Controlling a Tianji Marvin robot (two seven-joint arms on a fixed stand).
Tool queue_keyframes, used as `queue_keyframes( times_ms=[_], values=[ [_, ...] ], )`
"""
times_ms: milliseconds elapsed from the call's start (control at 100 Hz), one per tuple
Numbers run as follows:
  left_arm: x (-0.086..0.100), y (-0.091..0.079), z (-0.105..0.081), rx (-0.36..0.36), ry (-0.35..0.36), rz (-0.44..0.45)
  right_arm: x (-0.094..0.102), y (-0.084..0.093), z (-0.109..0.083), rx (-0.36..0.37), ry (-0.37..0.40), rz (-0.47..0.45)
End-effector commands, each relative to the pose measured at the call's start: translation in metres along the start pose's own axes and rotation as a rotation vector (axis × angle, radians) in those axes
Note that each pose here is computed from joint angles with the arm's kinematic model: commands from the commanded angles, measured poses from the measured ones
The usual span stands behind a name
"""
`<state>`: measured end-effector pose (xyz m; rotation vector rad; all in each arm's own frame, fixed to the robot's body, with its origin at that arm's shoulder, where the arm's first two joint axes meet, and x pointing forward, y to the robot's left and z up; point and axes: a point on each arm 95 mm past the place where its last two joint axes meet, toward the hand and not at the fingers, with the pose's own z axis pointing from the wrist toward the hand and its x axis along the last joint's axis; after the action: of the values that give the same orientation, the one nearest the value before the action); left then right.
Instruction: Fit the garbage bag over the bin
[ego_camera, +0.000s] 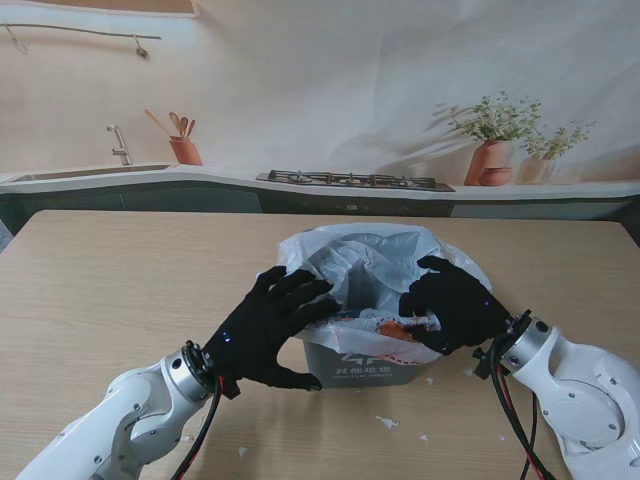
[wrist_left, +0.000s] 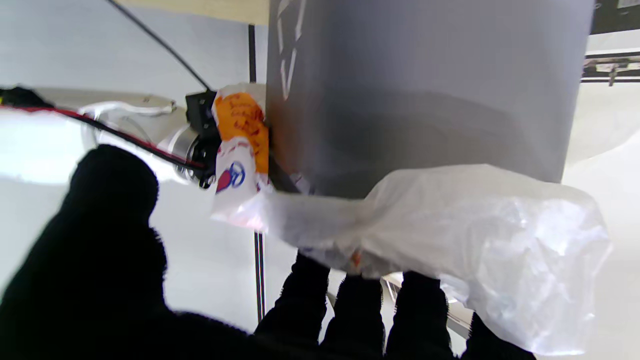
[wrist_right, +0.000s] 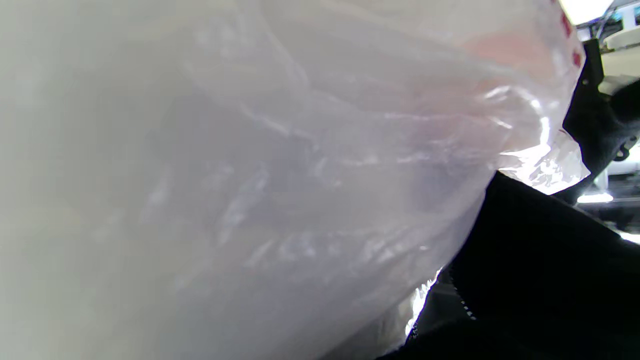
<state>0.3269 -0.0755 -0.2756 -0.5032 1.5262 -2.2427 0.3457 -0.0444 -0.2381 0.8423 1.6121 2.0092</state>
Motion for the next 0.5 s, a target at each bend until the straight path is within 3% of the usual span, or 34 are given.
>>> queue_keyframes(
  times_ms=[0,190,330,440,490],
  values=[
    [0.004,0.0,0.0,0.02,-0.009,-0.036,0.0,-0.01,-0.002,0.029,-0.015,0.012],
    [0.006,-0.018,-0.003,0.14,0.027,-0.099,0.0,-0.011,0.001,0.015,-0.014,0.009],
    [0.002,-0.042,-0.004,0.255,-0.012,-0.142,0.002,-0.011,0.003,0.015,-0.012,0.001],
    [-0.005,-0.062,-0.003,0.31,-0.043,-0.156,0.002,-0.012,0.004,0.013,-0.014,-0.012],
    [-0.009,-0.07,-0.001,0.335,-0.07,-0.202,0.002,-0.013,0.004,0.015,-0.016,-0.01]
  ],
)
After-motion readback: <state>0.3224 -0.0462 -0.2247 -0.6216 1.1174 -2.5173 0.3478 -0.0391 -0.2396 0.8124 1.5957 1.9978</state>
